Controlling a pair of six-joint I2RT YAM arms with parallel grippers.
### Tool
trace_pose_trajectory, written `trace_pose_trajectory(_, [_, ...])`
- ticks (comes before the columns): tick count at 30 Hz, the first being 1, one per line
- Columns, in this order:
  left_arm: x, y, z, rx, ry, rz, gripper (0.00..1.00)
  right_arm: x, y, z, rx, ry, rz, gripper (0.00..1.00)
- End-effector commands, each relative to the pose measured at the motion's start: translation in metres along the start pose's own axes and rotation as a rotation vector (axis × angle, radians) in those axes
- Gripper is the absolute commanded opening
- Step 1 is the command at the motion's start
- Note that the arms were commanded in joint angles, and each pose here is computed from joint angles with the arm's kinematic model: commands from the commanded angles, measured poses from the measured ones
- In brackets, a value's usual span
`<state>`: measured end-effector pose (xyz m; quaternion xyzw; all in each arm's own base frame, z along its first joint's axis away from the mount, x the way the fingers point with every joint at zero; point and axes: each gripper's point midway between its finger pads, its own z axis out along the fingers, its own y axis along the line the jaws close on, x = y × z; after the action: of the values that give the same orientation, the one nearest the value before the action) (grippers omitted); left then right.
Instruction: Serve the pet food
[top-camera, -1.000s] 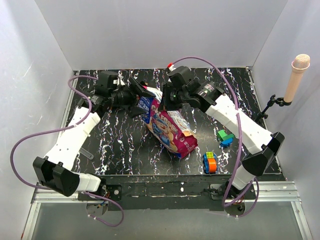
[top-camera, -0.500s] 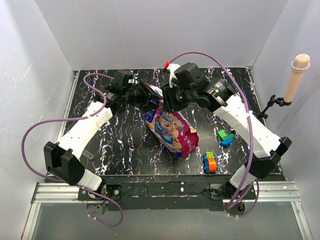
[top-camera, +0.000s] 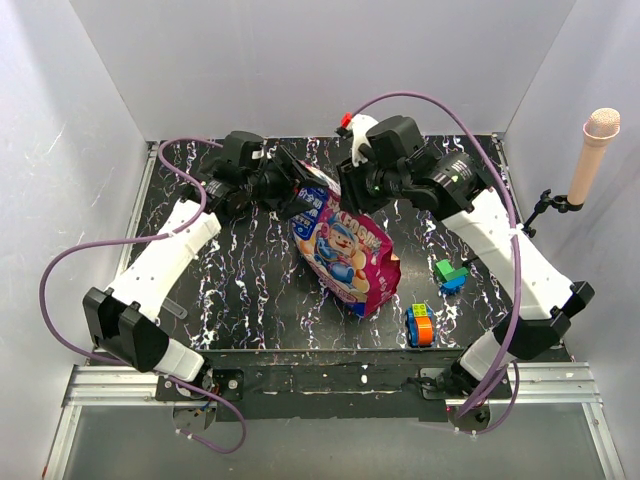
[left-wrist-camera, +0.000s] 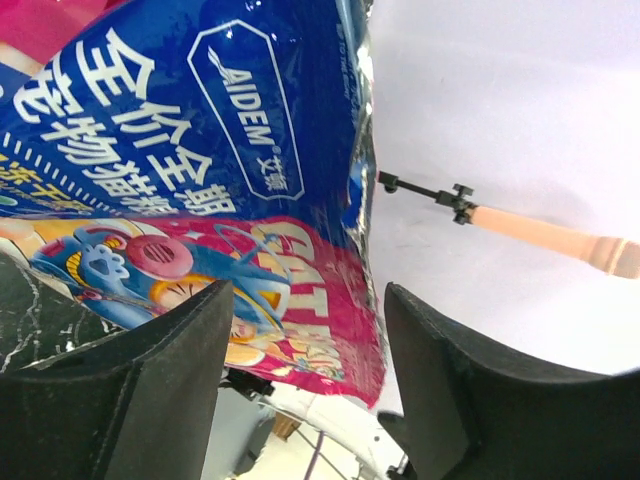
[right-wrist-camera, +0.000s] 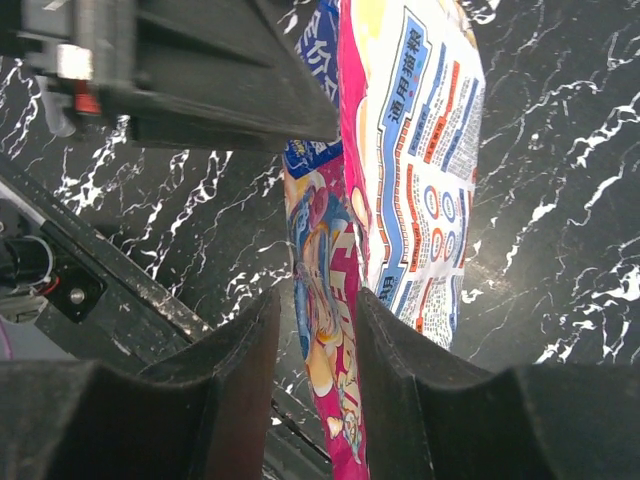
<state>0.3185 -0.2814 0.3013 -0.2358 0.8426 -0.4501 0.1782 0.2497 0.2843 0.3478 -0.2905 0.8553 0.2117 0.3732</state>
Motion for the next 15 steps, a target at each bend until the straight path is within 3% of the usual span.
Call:
trace_pose_trajectory(1, [0.0, -0.021, -0.013, 0.046, -0.001, 0.04, 0.65, -0.015, -0.011, -0.017, 0.008, -0.079, 0.014, 0.42])
trace_pose_trajectory(9, [0.005, -0.031, 0.003, 0.092, 0.036, -0.01, 0.78, 0.0, -0.032, -0.008, -0.074, -0.077, 0.163, 0.47])
trace_pose_trajectory(15, [0.03, -0.038, 0.028, 0.088, 0.105, -0.012, 0.65, 0.004, -0.016, -0.018, -0.224, -0.09, 0.211, 0.43])
